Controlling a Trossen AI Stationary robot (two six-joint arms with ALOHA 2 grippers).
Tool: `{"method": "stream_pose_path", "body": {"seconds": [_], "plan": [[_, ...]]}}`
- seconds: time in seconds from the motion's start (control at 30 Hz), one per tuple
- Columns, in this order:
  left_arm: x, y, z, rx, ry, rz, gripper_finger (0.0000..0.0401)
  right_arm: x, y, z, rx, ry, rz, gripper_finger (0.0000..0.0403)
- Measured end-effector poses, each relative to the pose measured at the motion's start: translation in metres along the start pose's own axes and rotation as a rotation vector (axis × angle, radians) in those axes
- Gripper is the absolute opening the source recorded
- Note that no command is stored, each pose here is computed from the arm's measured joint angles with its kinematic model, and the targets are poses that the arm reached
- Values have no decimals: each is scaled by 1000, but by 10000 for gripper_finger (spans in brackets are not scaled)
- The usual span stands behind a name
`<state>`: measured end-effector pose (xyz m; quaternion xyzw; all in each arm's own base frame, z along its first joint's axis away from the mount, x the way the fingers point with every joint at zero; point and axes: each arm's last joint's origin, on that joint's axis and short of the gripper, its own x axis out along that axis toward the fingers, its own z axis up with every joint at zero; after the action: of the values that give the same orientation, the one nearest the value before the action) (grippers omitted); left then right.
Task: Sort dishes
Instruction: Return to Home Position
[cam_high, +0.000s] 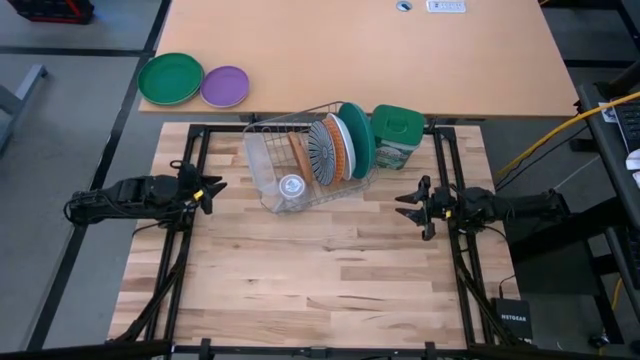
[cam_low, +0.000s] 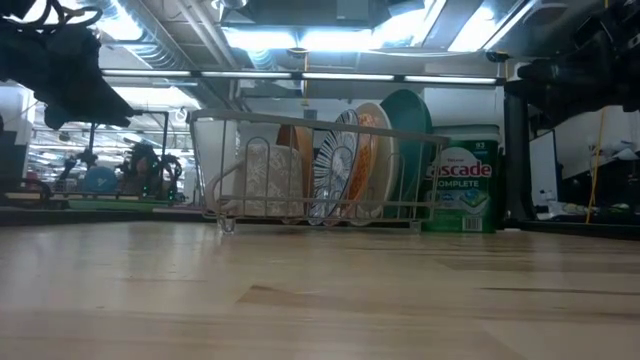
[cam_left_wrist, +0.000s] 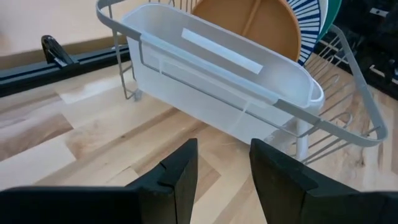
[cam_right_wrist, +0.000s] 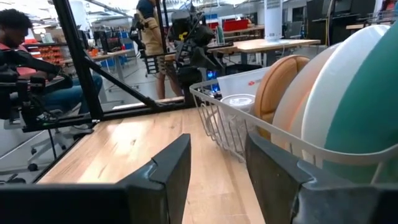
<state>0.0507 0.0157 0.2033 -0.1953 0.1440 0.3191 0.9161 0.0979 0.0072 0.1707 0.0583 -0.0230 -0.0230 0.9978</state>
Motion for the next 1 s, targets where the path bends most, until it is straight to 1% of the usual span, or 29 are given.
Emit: {"method": "stream_pose_path", "body": {"seconds": [1.0], "plan": [[0, 0, 0, -3, 1, 1, 136, 0, 0, 0, -4, -1, -15, 156]]}}
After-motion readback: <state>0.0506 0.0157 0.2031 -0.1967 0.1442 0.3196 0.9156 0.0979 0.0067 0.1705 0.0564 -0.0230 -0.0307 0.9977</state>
